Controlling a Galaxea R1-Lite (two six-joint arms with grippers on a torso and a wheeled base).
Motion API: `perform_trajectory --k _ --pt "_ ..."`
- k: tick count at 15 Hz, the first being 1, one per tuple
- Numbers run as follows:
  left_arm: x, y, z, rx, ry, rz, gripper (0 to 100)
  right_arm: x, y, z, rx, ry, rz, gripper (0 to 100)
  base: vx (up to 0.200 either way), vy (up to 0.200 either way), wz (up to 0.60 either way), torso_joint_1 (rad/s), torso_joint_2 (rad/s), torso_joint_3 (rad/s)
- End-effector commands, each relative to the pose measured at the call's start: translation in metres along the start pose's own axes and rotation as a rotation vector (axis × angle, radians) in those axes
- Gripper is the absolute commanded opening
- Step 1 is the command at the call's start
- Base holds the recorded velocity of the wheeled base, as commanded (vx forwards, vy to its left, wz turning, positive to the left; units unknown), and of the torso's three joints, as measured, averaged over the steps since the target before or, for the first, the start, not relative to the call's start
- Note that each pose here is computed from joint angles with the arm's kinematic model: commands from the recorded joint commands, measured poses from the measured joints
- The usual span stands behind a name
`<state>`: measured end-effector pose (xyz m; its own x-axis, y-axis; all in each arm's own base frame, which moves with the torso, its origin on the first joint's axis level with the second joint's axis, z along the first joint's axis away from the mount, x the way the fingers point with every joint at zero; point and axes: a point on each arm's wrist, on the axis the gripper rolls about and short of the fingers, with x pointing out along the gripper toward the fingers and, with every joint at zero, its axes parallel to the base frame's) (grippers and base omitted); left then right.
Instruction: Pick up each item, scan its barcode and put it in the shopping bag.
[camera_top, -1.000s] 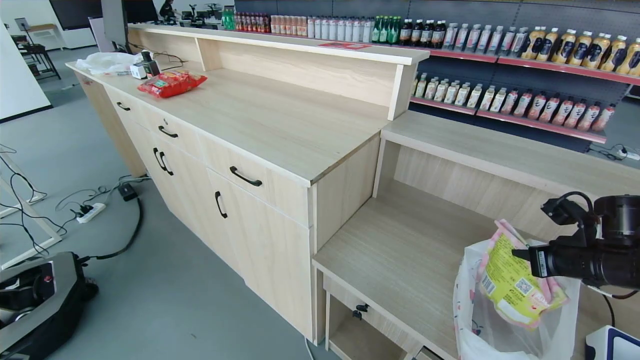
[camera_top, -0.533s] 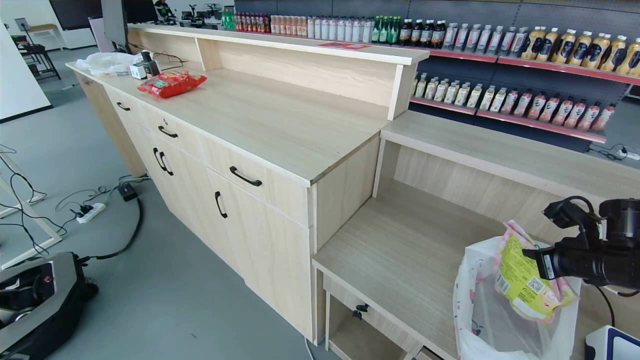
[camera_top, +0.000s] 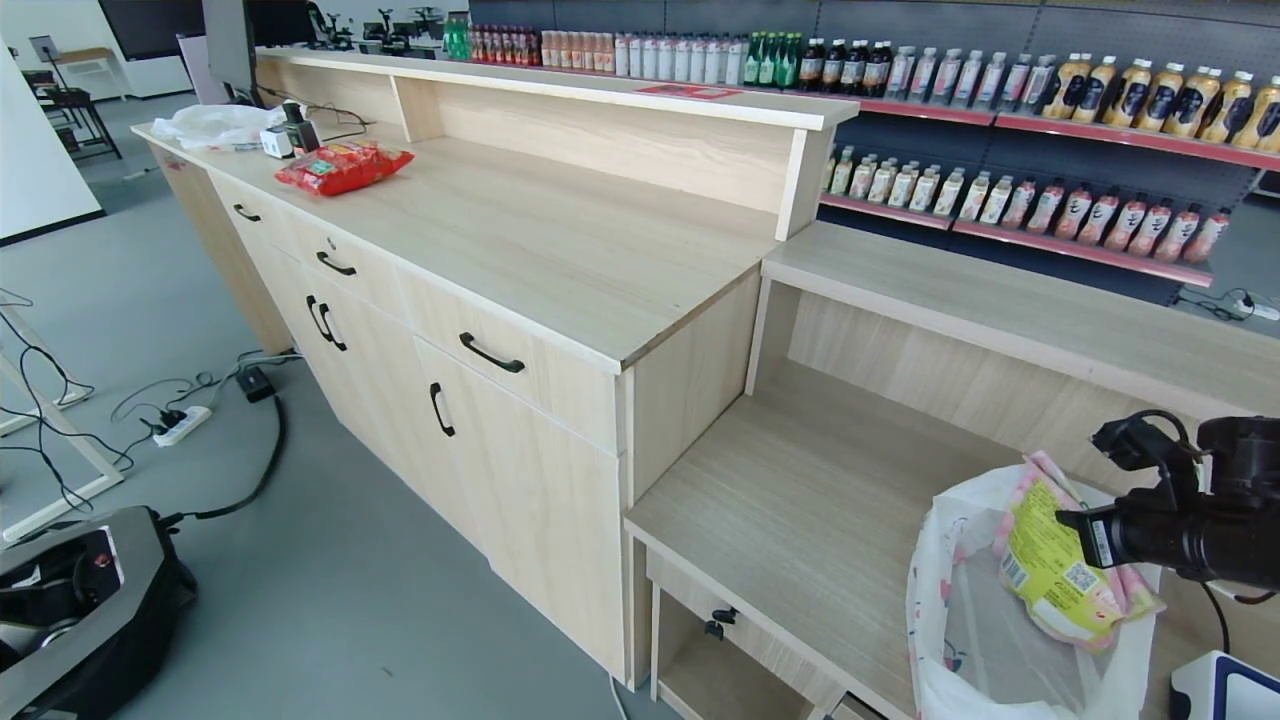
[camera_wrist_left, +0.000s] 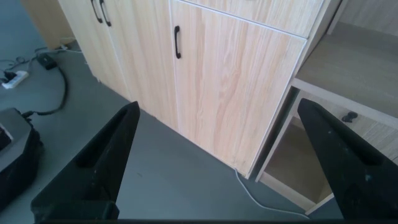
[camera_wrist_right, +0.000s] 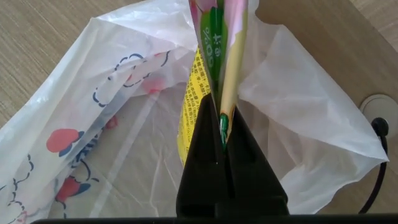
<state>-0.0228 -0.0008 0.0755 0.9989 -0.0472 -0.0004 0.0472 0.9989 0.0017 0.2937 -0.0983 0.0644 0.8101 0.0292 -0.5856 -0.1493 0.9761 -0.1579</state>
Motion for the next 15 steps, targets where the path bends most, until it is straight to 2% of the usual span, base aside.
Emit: perform_trajectory --k 1,6,7,11,12,13,14,15 --pt "0.000 0.000 0.000 0.000 0.001 0.000 100 0.008 -0.001 -0.007 0.011 0.020 0.007 0 0.000 0.000 0.00 0.000 0.00 0.000" --pt "0.000 0.000 0.000 0.000 0.001 0.001 100 0.012 -0.003 -0.007 0.008 0.008 0.004 0 0.000 0.000 0.00 0.000 0.00 0.000" --pt "0.000 0.000 0.000 0.000 0.001 0.000 100 0.012 -0.002 -0.007 0.008 0.008 0.004 100 0.000 0.000 0.00 0.000 0.00 0.000" --pt "0.000 0.000 0.000 0.000 0.001 0.000 100 0.003 -0.003 0.004 -0.006 -0.041 0.001 100 0.000 0.000 0.00 0.000 0.00 0.000" --pt "0.000 0.000 0.000 0.000 0.001 0.001 100 -0.012 -0.003 0.021 -0.027 -0.121 0.030 100 0.000 0.000 0.00 0.000 0.00 0.000" --pt "0.000 0.000 0.000 0.000 0.001 0.000 100 -0.018 -0.002 0.026 -0.032 -0.149 0.041 100 0.000 0.000 0.00 0.000 0.00 0.000" --pt "0.000 0.000 0.000 0.000 0.001 0.001 100 -0.044 0.005 0.046 -0.056 -0.237 0.072 100 0.000 0.000 0.00 0.000 0.00 0.000" --pt "0.000 0.000 0.000 0.000 0.001 0.000 100 -0.063 0.010 0.057 -0.071 -0.282 0.068 100 0.000 0.000 0.00 0.000 0.00 0.000"
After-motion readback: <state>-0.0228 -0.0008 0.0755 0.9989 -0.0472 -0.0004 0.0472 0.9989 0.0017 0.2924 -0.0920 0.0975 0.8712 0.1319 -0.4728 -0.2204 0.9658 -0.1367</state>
